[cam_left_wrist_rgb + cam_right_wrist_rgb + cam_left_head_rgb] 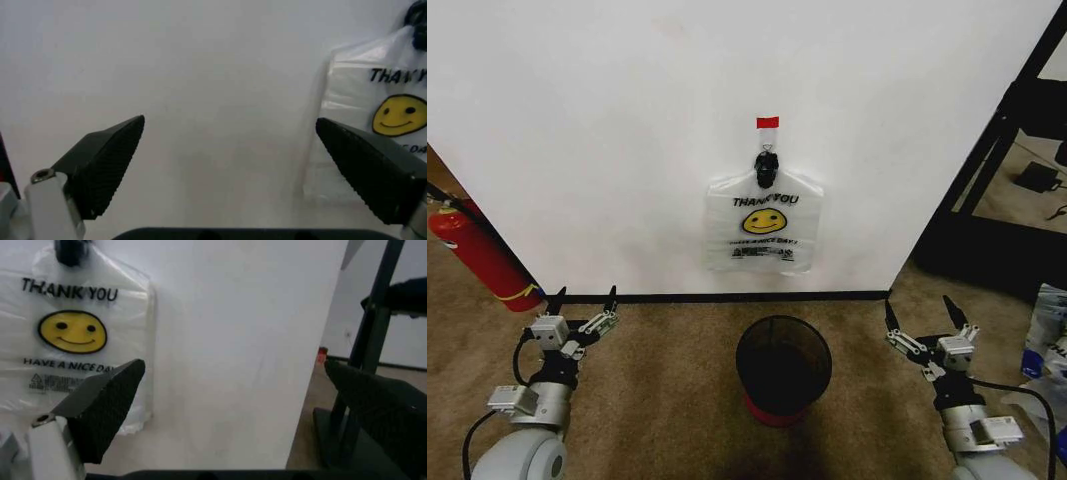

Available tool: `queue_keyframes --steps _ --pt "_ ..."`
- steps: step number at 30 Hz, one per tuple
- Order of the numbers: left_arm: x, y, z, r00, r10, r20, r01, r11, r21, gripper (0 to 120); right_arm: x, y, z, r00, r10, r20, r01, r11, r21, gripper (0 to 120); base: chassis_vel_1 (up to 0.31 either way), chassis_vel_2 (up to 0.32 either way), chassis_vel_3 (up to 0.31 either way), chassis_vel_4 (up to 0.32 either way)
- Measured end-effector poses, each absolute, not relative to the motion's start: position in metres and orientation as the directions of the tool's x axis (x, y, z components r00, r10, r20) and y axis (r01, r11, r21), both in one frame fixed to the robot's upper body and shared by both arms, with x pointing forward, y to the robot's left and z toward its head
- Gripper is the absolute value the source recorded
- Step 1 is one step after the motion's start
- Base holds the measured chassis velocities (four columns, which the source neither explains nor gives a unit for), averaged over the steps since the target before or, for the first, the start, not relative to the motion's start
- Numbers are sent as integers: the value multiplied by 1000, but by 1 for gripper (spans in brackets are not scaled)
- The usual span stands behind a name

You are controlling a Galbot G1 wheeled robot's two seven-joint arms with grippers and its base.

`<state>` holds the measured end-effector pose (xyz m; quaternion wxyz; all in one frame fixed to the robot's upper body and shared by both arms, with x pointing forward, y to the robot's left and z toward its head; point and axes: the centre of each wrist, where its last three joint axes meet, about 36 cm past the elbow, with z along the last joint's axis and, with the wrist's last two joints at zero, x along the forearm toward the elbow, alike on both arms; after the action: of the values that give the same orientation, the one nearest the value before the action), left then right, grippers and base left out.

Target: Pick up the garbage bag from the wall and place it over the trash bin.

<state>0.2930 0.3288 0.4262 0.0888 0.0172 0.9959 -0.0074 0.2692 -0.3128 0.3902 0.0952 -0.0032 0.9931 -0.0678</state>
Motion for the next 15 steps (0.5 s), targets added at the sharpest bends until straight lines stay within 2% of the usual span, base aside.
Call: queue_keyframes --steps 4,10,15 --pt "294 330 420 -977 29 -210 31 999 -9 100 270 -307 390 -986 19 -165 38 993 -116 100 0 0 0 0" --pt "294 336 416 -975 24 -222 21 1000 17 100 268 -297 396 -986 52 -161 80 982 -172 100 0 0 0 0" --pt "304 355 419 -966 55 -251 34 996 88 100 264 -302 406 -986 40 -164 74 976 -205 100 0 0 0 0"
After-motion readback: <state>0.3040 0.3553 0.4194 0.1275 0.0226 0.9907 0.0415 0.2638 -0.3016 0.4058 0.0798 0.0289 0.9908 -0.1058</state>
